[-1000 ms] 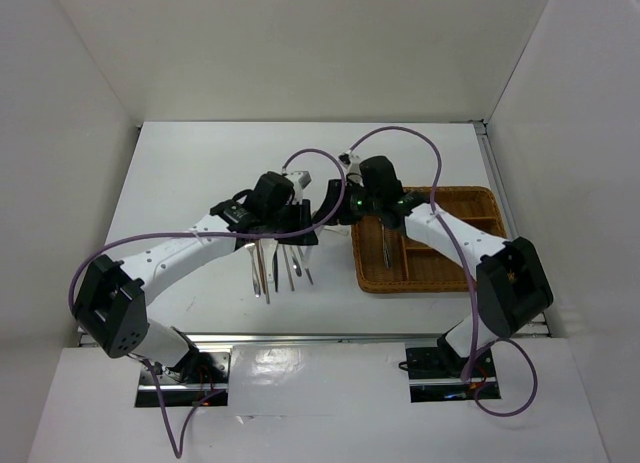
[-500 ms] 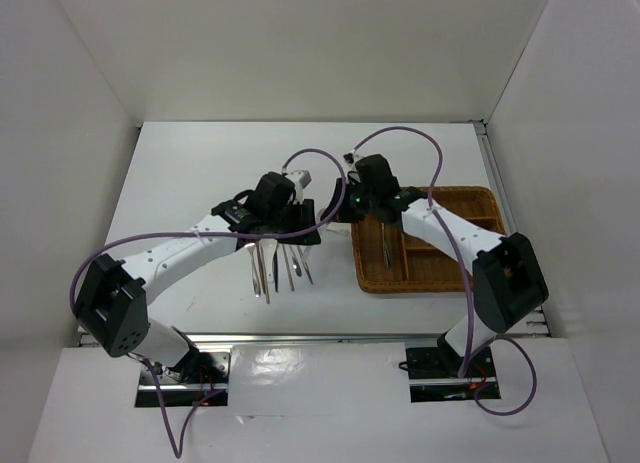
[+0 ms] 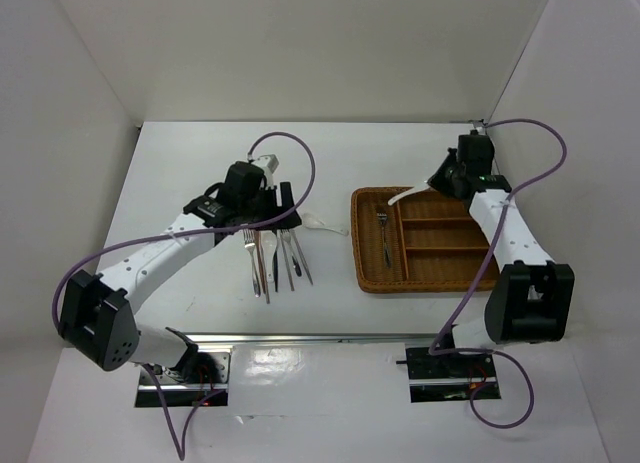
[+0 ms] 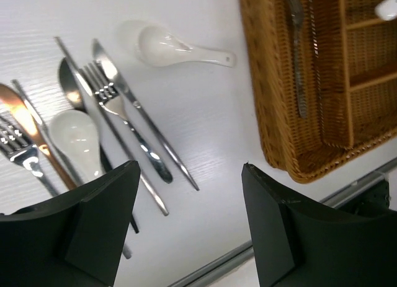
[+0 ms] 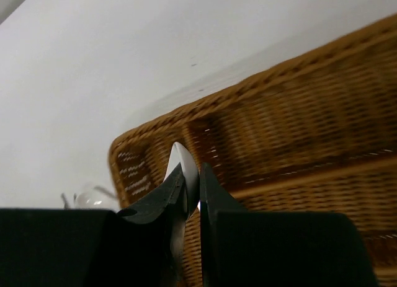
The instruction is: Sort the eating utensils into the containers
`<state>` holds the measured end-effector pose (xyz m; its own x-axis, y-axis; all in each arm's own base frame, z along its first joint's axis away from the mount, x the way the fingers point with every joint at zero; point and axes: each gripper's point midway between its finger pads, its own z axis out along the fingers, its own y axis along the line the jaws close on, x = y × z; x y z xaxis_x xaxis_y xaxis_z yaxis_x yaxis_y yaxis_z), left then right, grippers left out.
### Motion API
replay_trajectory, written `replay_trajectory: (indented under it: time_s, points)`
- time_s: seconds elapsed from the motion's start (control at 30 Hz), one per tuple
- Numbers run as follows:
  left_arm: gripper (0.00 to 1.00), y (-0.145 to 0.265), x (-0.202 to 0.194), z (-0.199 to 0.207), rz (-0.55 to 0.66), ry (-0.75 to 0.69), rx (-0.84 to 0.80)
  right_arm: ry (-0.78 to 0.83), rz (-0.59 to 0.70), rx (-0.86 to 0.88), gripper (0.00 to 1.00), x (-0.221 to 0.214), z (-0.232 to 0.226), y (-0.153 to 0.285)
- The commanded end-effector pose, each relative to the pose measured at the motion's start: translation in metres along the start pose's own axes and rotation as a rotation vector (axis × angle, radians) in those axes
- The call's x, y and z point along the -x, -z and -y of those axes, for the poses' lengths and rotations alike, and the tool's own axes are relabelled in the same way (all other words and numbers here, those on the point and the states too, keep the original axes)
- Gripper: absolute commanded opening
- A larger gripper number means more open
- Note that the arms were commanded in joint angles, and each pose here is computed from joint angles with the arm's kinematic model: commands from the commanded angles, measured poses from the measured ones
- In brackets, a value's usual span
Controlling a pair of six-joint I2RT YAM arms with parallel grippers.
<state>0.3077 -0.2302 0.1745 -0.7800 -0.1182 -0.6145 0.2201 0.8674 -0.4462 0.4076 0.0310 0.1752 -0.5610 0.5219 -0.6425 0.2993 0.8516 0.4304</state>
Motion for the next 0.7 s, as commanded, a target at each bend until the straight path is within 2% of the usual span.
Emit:
replay_trajectory:
  time_s: [0.0, 0.2, 0.67]
  points:
    - [0.81, 0.002, 0.007, -0.015, 0.019, -0.004, 0.012, -0.022, 0.083, -0.168, 0.0, 0.015, 0.039, 0.012]
    - [0.81, 0.002, 0.009, -0.039, 0.016, 0.031, 0.052, -0.135, 0.099, -0.312, 0.0, 0.008, 0.069, -0.001]
    - [0.81, 0.022, 0.004, -0.077, 0.019, 0.079, 0.119, -0.147, 0.127, -0.435, 0.0, 0.014, 0.099, -0.037]
